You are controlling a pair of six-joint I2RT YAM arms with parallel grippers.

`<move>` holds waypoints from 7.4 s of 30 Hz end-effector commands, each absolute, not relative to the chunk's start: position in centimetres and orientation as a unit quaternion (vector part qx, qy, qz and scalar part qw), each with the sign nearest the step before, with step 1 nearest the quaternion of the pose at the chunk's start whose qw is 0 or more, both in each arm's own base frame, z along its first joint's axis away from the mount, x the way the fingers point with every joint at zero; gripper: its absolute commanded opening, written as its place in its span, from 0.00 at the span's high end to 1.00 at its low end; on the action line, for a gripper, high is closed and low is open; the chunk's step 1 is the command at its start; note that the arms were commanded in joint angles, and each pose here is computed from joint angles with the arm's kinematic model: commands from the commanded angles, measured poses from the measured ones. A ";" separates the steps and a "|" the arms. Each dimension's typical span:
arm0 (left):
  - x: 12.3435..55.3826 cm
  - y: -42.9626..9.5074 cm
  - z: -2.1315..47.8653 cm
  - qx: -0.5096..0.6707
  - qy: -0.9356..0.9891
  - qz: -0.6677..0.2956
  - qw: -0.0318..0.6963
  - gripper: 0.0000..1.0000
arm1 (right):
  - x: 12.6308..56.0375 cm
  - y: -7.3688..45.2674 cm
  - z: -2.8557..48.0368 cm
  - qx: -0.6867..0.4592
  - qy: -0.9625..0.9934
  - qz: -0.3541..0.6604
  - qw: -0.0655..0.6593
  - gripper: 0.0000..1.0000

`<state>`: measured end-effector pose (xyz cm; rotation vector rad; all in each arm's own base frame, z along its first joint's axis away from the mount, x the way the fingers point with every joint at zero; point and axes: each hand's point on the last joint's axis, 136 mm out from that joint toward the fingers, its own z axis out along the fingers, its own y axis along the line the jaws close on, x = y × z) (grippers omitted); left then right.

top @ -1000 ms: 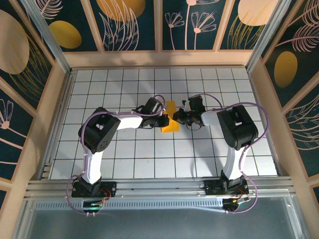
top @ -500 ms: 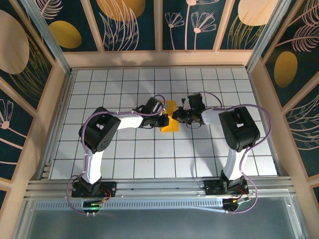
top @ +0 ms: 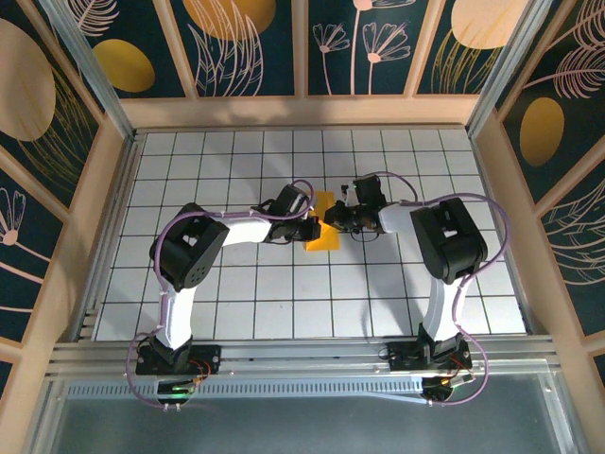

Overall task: Fold a paper plane with a square sheet of paper (fold left side to right side)
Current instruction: Fold the triangle a second time at the center of the table.

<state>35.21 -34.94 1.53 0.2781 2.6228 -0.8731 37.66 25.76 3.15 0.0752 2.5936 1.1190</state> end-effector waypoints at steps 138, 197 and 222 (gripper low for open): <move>32.9 -34.8 2.0 0.051 0.908 -0.392 0.138 1.00 | 33.8 24.2 -2.3 0.050 0.938 0.336 0.069 1.00; 33.5 -32.8 1.1 0.094 0.927 -0.328 0.154 1.00 | 34.8 25.0 -0.2 0.042 0.929 0.358 0.087 1.00; 33.1 -31.6 0.2 0.089 0.937 -0.301 0.154 1.00 | 38.2 24.2 1.4 0.045 0.918 0.374 0.124 1.00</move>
